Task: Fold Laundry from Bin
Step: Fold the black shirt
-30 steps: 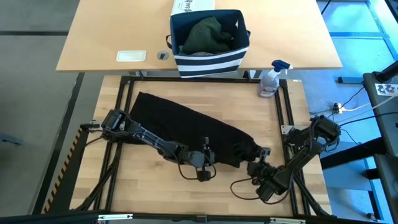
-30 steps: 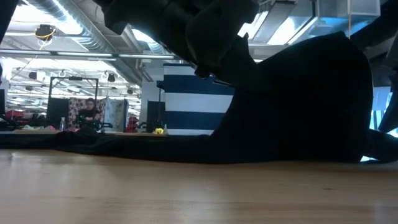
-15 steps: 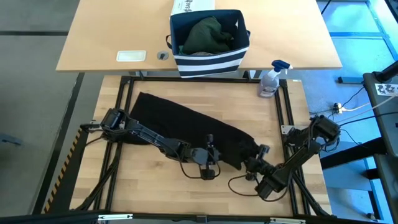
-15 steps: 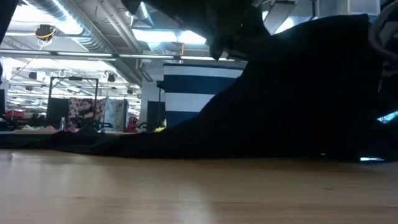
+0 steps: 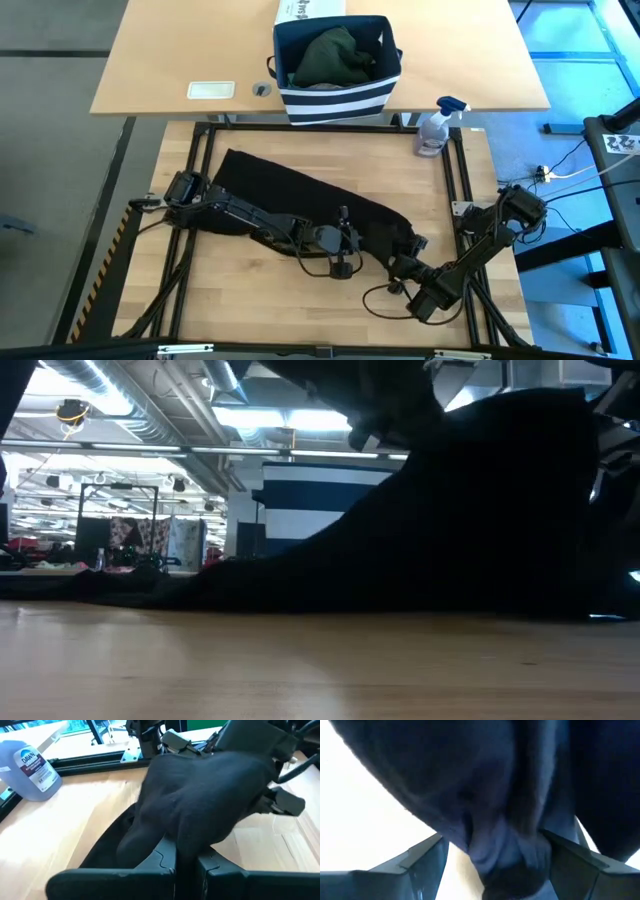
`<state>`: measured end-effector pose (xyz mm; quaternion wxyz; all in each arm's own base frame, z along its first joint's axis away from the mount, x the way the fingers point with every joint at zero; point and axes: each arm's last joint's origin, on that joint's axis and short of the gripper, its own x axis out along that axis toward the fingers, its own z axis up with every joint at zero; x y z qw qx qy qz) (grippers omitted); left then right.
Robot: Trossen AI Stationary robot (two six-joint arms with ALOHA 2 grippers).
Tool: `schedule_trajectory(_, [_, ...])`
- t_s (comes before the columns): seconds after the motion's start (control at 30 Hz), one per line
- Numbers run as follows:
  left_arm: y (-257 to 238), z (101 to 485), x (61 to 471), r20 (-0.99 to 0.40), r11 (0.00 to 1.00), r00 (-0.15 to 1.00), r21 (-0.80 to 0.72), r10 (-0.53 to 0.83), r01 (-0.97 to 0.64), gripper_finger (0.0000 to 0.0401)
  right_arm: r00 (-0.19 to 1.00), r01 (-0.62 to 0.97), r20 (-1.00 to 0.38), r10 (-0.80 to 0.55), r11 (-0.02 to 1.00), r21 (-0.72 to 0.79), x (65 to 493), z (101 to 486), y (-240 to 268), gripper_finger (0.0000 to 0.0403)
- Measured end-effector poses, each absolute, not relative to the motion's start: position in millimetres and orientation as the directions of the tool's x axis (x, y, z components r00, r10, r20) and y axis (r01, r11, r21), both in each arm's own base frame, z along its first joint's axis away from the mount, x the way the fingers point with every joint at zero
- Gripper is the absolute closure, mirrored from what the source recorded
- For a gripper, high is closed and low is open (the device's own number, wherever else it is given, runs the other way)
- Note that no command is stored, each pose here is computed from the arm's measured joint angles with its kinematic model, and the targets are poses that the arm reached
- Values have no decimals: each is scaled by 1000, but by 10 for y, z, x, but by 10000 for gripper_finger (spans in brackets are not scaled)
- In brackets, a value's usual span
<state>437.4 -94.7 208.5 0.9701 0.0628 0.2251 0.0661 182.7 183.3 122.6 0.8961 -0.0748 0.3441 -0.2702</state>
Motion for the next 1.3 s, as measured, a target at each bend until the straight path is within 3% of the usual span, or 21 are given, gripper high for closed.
schedule_trajectory(0.4, [-902,2324,4471,-425,984,895,159,138,-77,394,518,525,-620,-589,791,-313,2067,1120,1615,102])
schedule_trajectory(0.7, [-885,2303,4439,-500,974,845,205,188,-95,394,458,553,-637,-620,759,-342,1882,1102,1635,109])
schedule_trajectory(0.87, [-884,2292,4432,-511,974,838,207,192,-96,394,459,502,-637,-619,773,-388,1748,1111,1703,179])
schedule_trajectory(1.1, [-891,2248,4398,-554,975,809,200,196,-100,394,432,448,-674,-599,792,-416,1624,1108,1769,379])
schedule_trajectory(1.3, [-997,2184,4322,-617,978,764,191,189,-87,394,404,463,-666,-627,768,-442,1546,1162,1778,396])
